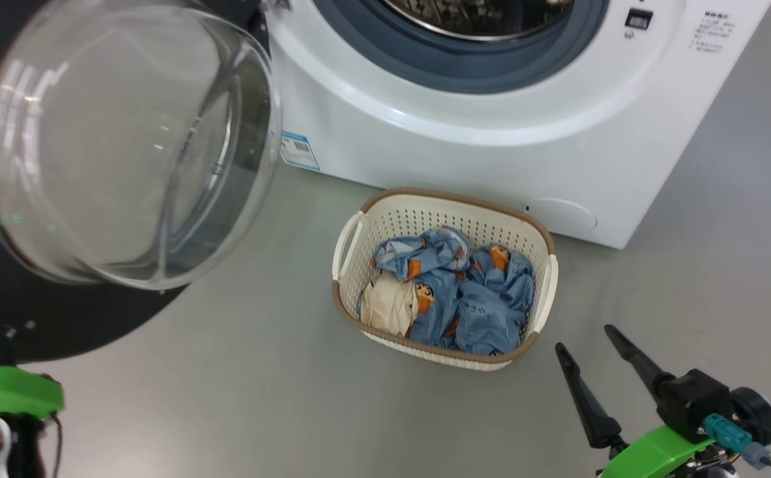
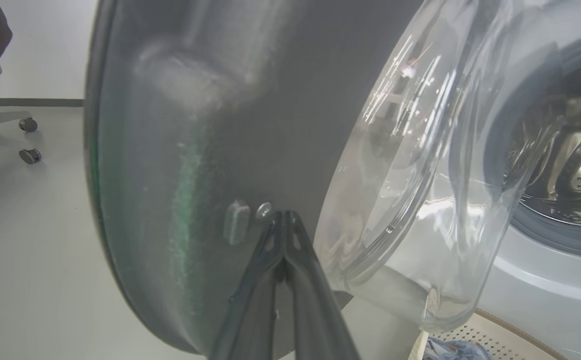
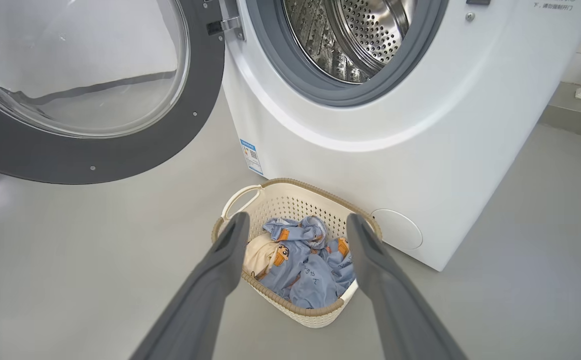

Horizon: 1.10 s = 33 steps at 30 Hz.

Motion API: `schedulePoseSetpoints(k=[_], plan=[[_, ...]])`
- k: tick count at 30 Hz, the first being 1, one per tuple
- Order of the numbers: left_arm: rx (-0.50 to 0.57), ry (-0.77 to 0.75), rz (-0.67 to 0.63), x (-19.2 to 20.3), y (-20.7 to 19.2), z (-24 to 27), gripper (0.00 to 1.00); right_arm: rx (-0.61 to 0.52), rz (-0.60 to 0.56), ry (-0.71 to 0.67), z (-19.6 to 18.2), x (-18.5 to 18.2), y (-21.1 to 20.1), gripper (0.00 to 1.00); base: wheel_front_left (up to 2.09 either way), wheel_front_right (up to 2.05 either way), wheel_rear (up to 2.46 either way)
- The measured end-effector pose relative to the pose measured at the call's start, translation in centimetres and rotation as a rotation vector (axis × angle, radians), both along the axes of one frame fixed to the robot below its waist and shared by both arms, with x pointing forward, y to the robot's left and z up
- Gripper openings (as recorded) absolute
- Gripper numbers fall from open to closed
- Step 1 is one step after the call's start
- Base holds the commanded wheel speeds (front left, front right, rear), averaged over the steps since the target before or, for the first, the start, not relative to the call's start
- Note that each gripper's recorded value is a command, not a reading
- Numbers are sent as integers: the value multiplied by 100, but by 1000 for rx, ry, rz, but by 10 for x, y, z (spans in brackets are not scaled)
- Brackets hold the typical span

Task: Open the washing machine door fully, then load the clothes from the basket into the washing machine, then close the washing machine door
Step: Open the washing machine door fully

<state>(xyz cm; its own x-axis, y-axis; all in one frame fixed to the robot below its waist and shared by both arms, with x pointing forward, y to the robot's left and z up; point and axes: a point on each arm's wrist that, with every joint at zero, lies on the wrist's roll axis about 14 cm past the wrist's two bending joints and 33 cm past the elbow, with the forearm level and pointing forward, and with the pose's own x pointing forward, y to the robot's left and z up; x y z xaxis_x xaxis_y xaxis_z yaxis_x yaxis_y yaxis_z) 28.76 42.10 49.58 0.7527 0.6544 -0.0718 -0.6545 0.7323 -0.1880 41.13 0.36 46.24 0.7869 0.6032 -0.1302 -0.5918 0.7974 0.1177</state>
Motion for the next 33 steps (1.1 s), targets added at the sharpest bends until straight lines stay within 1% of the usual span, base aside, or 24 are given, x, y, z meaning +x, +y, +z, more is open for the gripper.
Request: schedulePoseSetpoints(k=[13,19,24,28,33], plan=[[15,50,77,19,47,-7,0,-67,-20,46,-21,20,-20,100,0,0,0],[17,66,112,24,60,-9,0,-90,-22,61,-29,27,-26,100,0,0,0],[26,60,134,27,68,-6,0,-97,-23,72,-36,32,-28,100,0,0,0],[41,60,151,22,73,-2,0,-97,-14,73,-36,33,-26,100,0,0,0],[48,56,150,20,70,-1,0,-94,-8,66,-32,32,-23,100,0,0,0]])
